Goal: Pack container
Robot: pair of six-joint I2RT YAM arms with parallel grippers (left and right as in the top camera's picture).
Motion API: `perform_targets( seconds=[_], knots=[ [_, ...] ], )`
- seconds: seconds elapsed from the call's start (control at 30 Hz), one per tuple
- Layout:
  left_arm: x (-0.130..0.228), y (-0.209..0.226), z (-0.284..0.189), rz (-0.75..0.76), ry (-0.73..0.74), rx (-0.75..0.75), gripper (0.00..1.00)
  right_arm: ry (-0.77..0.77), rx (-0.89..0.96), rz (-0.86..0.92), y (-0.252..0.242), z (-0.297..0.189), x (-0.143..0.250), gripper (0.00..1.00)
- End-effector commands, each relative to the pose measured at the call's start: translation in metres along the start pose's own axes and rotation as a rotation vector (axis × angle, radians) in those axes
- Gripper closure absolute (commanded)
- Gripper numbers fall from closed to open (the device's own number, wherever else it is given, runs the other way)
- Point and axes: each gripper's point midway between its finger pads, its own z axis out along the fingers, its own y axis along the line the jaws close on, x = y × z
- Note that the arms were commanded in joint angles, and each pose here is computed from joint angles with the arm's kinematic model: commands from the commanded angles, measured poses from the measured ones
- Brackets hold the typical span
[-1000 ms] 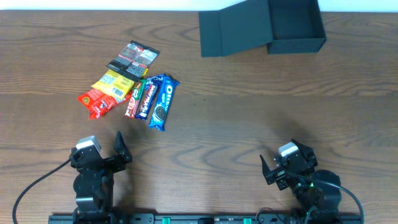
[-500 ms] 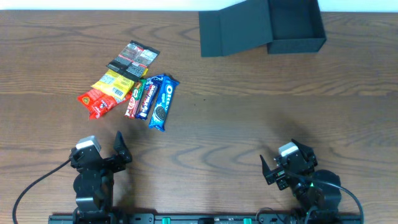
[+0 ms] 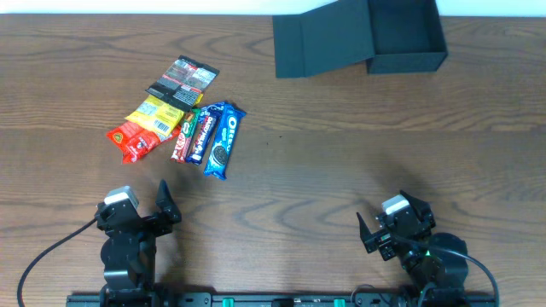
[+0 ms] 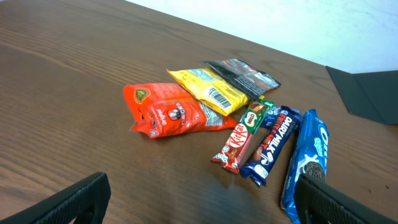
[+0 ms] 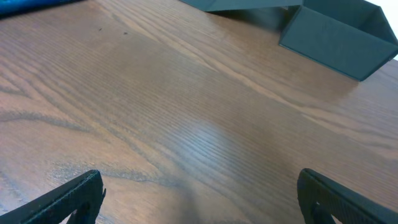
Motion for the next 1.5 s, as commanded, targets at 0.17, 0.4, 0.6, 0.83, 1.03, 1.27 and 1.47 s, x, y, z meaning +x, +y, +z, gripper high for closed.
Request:
perform_targets(
  seconds=[0.17,0.4,0.6,0.83,1.03,1.27,1.47],
  knots=[
    [0.009,0.004,0.003,0.004,0.019,-0.011,0.05,-0.01,-0.007,0.007,0.002,0.0,-0.001,0.01],
    [0.009,0.004,0.003,0.004,0.019,-0.011,0.05,-0.01,-0.007,0.007,0.002,0.0,-0.001,0.01],
    [0.009,0.003,0.003,0.004,0.019,-0.01,0.05,-0.01,-0.007,0.007,0.002,0.0,-0.001,0.01],
    [0.009,0.004,0.003,0.004,0.019,-0.011,0.05,-0.012,-0.012,0.009,0.003,0.0,-0.002,0.01],
    [0.009,0.004,0.003,0.004,0.019,-0.011,0.05,-0.015,-0.035,0.387,0.006,0.0,-0.003,0.01],
    [0.009,0.004,0.003,0.004,0.019,-0.011,0.04,-0.003,-0.043,1.008,0.007,0.0,-0.004,0.01],
    [0.009,0.004,0.003,0.004,0.019,-0.011,0.05,-0.075,-0.011,1.0,-0.005,0.0,-0.016,0.01]
  ],
)
